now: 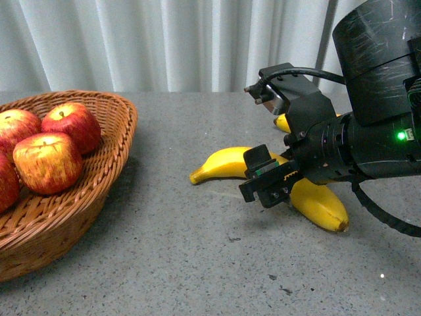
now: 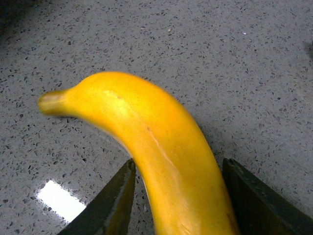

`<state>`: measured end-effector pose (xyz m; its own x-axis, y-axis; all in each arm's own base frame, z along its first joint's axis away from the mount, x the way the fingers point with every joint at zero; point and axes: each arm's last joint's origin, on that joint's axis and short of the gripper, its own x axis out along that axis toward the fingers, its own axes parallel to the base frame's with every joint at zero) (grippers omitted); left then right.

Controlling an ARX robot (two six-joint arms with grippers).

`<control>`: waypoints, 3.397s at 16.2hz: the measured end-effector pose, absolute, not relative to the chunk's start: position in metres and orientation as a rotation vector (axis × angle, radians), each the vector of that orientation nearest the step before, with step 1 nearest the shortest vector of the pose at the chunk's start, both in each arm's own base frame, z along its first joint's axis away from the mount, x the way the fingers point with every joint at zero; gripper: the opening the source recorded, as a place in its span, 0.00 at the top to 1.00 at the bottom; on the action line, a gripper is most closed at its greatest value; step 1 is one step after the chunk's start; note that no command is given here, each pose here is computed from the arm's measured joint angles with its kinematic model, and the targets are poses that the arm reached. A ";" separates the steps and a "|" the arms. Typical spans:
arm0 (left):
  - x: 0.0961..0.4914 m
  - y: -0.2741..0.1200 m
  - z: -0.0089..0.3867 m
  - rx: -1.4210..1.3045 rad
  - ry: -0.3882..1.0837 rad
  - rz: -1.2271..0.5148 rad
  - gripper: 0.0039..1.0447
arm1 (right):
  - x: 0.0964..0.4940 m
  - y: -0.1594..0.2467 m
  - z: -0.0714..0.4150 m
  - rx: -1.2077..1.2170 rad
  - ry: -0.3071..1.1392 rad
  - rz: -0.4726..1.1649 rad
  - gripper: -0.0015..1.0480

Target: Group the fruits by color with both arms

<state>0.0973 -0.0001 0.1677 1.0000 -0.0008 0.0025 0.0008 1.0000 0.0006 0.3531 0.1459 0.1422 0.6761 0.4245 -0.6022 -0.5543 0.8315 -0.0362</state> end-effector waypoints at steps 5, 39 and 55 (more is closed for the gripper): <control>0.097 0.000 0.168 0.001 -0.003 -0.001 0.06 | 0.352 0.136 0.168 -0.164 0.560 0.605 0.67; 0.097 0.000 0.168 0.001 -0.002 -0.001 0.06 | 0.442 0.008 0.205 -0.096 0.469 0.632 0.06; 0.097 0.000 0.168 0.001 -0.002 -0.001 0.06 | 0.489 0.012 0.145 -0.374 0.689 0.631 0.19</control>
<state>0.0973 -0.0001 0.1677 1.0000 -0.0008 0.0025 0.0008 1.0000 0.0010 0.4894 0.0122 0.1451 0.5991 0.4118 -0.6867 -0.6482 0.7529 -0.1140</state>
